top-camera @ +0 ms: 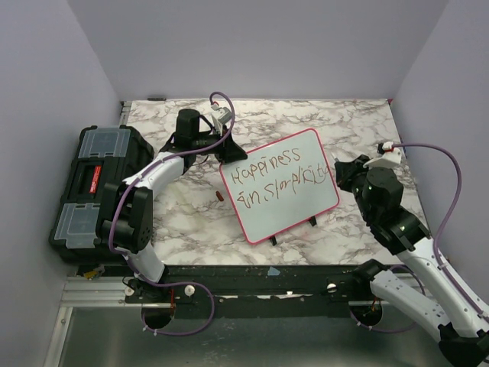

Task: Write a sentence on the whiteboard
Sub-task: Put down the whiteboard on the whiteboard stand.

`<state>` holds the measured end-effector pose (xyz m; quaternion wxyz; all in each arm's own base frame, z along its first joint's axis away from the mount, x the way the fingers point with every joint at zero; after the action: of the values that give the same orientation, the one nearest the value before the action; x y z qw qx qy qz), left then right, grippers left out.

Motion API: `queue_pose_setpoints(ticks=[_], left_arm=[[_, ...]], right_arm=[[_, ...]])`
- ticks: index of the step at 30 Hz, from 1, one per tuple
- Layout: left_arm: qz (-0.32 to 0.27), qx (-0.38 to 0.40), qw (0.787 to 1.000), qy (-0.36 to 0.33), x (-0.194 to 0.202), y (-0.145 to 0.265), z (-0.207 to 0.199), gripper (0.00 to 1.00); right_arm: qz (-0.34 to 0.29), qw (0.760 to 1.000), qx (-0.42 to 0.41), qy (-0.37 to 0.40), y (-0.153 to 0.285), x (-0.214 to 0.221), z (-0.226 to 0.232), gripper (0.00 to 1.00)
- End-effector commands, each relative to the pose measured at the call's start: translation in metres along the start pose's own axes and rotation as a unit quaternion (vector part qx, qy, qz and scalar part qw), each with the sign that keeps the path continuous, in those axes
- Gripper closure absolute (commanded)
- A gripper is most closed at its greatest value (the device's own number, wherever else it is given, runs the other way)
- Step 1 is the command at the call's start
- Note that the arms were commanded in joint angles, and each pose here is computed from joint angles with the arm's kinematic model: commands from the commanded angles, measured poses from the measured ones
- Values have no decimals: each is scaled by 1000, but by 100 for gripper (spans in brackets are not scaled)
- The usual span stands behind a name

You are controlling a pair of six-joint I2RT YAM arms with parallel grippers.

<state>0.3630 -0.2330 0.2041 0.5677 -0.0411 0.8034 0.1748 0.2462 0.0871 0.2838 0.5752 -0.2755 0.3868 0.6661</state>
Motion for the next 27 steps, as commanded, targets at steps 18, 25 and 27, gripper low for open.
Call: queue_pose_setpoints(ticks=[18,25,27], left_arm=[[-32,-9,997,-70,-19,8,-4,65],[-38,-19,996,-77,-22,11,-5,49],[-40,-22,996,-79,-23,12,-5,44]], right_arm=[[-14,999,37,14,3,-6,-12,99],[-12,999,40,17,3,-5,-13,99],[-12,999,42,18,3,-4,-14,99]])
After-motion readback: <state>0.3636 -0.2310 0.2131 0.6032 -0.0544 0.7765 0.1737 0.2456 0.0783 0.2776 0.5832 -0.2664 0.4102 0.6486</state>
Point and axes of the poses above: each gripper's point midway between its finger pads, its own y axis back along the fingers, its own z axis along the line the jaws close on, x = y × z, the point moved 3 cm from there along y, back along the fingers, and after that the axes turned 10 degrees about -y, right-handed, at the moved point
